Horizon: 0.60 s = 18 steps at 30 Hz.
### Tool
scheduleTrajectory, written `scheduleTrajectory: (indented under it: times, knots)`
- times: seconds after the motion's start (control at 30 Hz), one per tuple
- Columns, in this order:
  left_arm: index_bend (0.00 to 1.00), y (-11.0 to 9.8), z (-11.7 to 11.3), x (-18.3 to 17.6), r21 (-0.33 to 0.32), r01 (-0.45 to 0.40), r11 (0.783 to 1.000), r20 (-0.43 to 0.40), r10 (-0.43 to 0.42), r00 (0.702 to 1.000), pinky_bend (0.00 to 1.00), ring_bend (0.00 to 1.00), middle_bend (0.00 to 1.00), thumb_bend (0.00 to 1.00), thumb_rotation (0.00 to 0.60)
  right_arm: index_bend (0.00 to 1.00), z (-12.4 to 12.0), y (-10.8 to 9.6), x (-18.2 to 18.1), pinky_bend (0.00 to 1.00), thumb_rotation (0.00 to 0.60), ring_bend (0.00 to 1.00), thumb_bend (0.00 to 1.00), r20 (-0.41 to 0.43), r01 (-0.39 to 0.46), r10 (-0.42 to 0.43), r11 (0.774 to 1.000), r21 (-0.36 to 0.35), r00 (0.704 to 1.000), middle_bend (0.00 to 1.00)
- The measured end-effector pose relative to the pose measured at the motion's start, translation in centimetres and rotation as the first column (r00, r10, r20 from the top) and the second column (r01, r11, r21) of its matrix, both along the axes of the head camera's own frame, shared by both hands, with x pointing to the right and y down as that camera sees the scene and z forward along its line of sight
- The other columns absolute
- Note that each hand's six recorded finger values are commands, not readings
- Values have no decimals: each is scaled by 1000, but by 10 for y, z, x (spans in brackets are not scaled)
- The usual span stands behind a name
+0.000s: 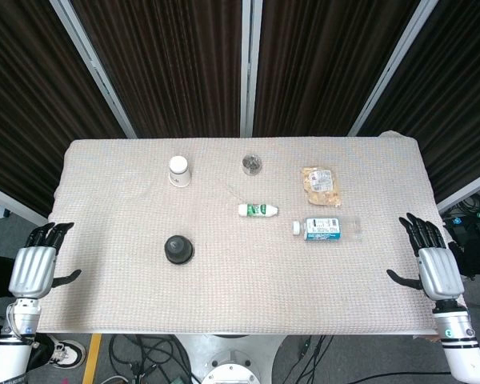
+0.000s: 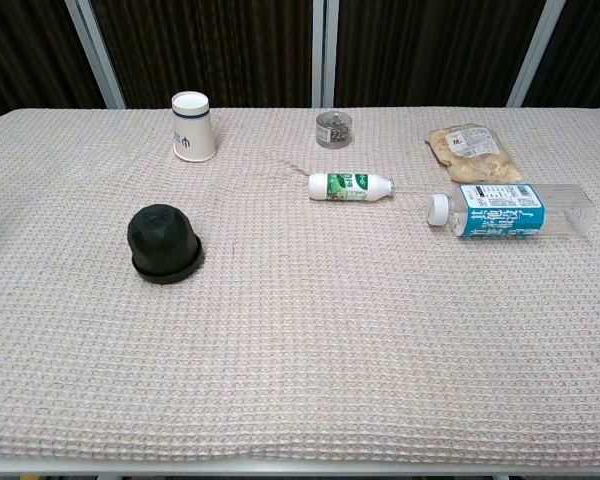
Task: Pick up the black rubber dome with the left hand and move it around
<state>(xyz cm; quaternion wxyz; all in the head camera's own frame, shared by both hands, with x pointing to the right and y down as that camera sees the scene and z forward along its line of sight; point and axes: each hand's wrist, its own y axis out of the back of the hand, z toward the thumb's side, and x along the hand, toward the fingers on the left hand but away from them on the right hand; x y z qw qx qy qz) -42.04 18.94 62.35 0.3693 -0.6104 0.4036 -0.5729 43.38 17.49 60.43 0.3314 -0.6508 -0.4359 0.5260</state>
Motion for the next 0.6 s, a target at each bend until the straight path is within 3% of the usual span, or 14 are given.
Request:
scheduleTrajectory:
  times: [0.47, 0.6]
  knots:
    - [147, 3, 6, 10, -46, -7, 999, -49, 5, 999, 150, 119, 145, 0, 600, 0, -3, -2, -2, 0, 600, 0, 32, 14, -6, 6, 1000, 7, 1000, 0]
    - [135, 1, 8, 16, -33, -11, 999, -80, 8, 997, 150, 119, 149, 0, 600, 0, -6, -4, -6, 0, 600, 0, 33, 22, -1, 1, 1000, 16, 1000, 0]
